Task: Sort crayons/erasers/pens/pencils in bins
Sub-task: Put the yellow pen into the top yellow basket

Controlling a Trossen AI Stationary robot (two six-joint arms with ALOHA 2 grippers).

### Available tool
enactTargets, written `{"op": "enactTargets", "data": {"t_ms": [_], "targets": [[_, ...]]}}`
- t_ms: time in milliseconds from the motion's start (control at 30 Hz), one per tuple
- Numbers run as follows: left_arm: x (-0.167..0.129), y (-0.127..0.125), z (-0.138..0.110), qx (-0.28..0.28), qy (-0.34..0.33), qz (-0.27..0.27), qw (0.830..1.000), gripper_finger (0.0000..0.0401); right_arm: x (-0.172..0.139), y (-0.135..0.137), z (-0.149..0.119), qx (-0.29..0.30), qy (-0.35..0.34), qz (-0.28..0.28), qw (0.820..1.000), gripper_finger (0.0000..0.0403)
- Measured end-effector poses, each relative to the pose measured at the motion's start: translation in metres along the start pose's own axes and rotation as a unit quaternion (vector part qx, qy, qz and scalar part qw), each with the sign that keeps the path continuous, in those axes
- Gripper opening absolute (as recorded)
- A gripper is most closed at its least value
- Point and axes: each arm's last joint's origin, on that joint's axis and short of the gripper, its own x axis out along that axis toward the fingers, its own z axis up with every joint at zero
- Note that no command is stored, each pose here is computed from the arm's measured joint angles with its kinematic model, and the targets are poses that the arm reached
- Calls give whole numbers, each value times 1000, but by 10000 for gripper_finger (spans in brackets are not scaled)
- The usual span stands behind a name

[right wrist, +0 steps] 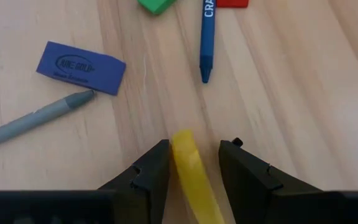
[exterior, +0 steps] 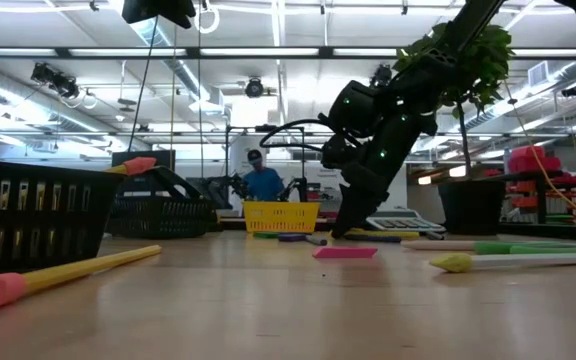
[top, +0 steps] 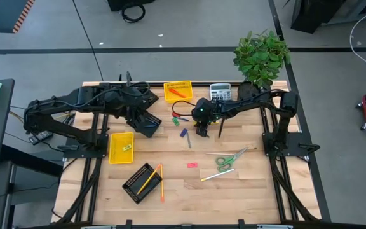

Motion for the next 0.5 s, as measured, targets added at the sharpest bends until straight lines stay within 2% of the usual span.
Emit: {"op": "enactTargets", "data": {"t_ms": [167, 400, 500], "targets": [[0, 0, 0, 0, 0, 0, 1000, 107, 0, 1, -1, -6, 6, 1, 1000, 125], [0, 0, 0, 3, 1, -1, 1000, 107, -1, 1, -2, -6, 13, 0, 1000, 57], [0, 0, 0, 16, 2, -1, 1000, 107, -2, 1, 1, 17, 9, -2, 1000, 45]]}}
